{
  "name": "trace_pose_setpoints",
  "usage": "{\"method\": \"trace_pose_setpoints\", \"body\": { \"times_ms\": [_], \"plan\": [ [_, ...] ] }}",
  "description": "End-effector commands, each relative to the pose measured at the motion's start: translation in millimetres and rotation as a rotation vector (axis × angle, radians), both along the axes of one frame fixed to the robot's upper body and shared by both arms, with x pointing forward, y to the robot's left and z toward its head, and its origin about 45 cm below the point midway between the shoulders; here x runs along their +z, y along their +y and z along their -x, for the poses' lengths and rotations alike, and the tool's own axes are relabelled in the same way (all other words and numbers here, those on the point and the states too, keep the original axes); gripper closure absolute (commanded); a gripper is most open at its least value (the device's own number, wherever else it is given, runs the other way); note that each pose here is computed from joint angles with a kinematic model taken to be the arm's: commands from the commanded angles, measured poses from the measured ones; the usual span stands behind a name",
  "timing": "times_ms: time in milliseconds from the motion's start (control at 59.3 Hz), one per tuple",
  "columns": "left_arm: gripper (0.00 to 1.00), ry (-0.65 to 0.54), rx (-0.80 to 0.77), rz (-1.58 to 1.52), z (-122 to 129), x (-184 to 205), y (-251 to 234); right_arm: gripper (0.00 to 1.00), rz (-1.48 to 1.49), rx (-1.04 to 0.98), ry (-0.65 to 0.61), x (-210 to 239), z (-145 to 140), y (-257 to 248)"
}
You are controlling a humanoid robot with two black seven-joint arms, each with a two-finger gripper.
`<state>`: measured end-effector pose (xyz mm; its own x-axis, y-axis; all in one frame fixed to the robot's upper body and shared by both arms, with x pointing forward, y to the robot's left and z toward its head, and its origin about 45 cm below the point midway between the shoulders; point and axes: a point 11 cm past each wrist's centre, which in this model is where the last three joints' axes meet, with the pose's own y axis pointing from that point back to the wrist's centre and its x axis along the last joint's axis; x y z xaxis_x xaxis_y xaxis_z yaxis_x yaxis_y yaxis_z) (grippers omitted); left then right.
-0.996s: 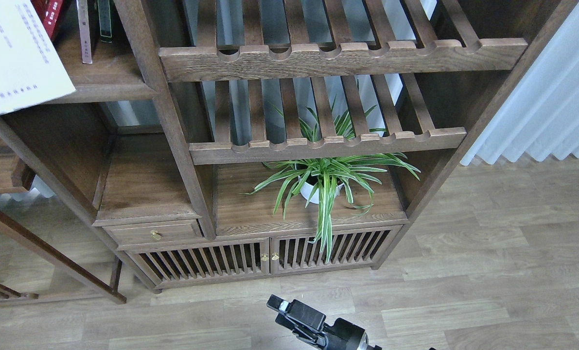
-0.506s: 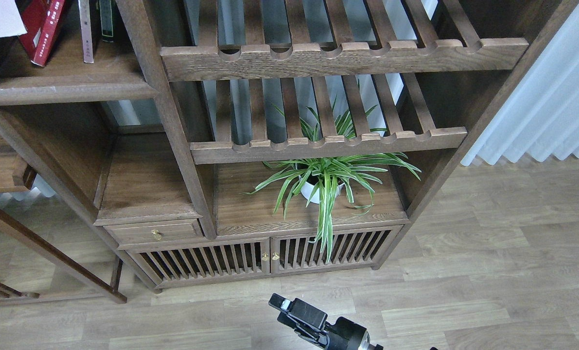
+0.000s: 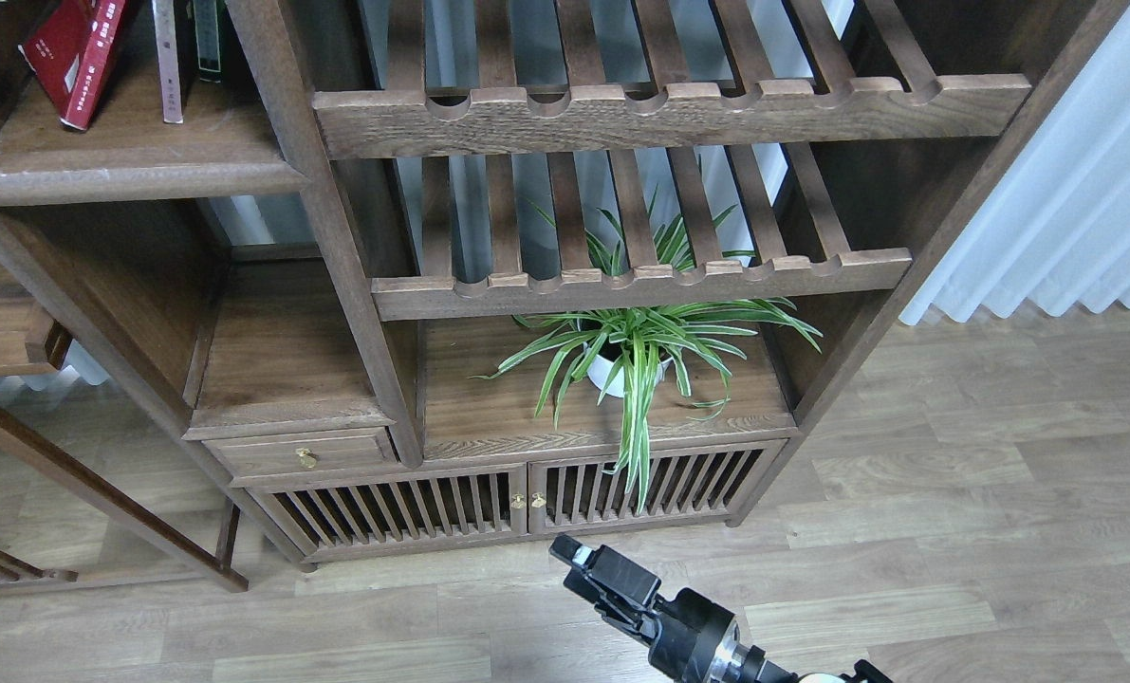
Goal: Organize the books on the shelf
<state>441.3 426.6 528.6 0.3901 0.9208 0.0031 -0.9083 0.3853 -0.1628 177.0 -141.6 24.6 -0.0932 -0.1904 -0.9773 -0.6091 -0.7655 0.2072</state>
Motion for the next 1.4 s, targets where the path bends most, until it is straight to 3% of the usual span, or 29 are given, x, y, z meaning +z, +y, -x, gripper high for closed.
{"method": "trace_pose_setpoints", "body": {
  "times_ms": [0, 270, 911, 945, 1029, 1164, 1198, 1299, 1384],
  "plan": [
    [0.96, 0.000, -0.053, 0.022, -12.7, -4.2, -25.6, 0.01, -0.002, -0.010, -0.003, 0.8, -1.4, -0.5],
    [0.96, -0.051, -0.028, -0.066, -23.3, 16.6, -36.2, 0.01, -0.002, -0.024, -0.007, 1.4, -2.9, -1.3],
    [0.96, 0.029, 0.070, -0.067, -58.8, -14.2, -31.6, 0.01, -0.009, -0.105, -0.082, 17.0, -30.7, -4.6],
    [0.93, 0.030, 0.064, -0.055, -61.7, -19.3, -35.7, 0.01, -0.009, -0.107, -0.082, 17.0, -30.9, -4.7],
    [0.64, 0.029, 0.049, -0.037, -64.2, -26.2, -42.1, 0.01, -0.009, -0.108, -0.080, 16.7, -30.3, -4.8],
    [0.45, -0.022, 0.022, -0.002, -65.6, -23.4, -53.0, 0.01, -0.008, -0.107, -0.081, 16.7, -30.4, -5.0],
    [0.35, -0.039, 0.011, 0.007, -66.1, -22.8, -57.8, 0.01, -0.008, -0.108, -0.081, 16.7, -30.5, -5.2],
    [0.22, -0.051, 0.005, 0.008, -64.6, -20.0, -58.4, 0.01, -0.008, -0.108, -0.081, 16.7, -30.5, -5.2],
    [0.17, -0.057, 0.010, 0.005, -61.5, -18.4, -53.4, 0.01, -0.008, -0.108, -0.081, 16.7, -30.5, -5.2]
  ]
}}
